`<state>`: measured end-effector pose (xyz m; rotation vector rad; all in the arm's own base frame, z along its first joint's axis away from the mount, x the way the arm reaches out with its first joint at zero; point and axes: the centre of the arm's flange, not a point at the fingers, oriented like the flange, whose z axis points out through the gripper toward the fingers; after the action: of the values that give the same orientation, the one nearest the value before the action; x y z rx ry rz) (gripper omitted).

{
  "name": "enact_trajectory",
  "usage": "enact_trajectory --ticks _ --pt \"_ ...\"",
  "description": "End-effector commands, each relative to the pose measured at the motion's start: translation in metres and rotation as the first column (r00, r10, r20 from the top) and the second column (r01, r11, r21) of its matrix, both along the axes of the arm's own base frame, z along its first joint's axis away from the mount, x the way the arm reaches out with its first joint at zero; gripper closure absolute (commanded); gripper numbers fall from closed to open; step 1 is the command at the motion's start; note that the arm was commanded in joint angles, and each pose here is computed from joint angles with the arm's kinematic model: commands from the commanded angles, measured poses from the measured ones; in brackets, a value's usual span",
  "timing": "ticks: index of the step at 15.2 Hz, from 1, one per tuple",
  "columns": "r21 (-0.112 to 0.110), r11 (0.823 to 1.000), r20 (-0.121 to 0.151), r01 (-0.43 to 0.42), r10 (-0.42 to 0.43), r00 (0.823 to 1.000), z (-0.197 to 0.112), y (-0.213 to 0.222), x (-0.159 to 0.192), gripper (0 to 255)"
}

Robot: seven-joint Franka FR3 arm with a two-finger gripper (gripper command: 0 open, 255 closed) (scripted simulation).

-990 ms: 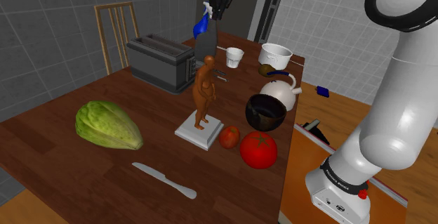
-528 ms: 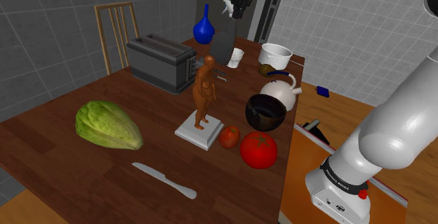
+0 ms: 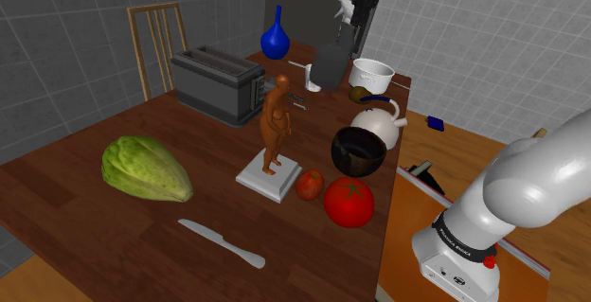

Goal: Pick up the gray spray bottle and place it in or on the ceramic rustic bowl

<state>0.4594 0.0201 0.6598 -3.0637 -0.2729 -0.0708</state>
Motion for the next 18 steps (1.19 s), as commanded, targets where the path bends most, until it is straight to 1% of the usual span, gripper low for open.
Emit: enact_trajectory --ticks 1,10,18 --pt "0.001 1.000 0.000 0.000 0.000 1.000 0.008 -0.008 -0.025 255" --pt "0.001 1.000 0.000 0.000 0.000 1.000 0.041 -0.045 -0.138 255" --pt "0.001 1.000 0.000 0.000 0.000 1.000 -0.001 -0.045 -0.138 255"
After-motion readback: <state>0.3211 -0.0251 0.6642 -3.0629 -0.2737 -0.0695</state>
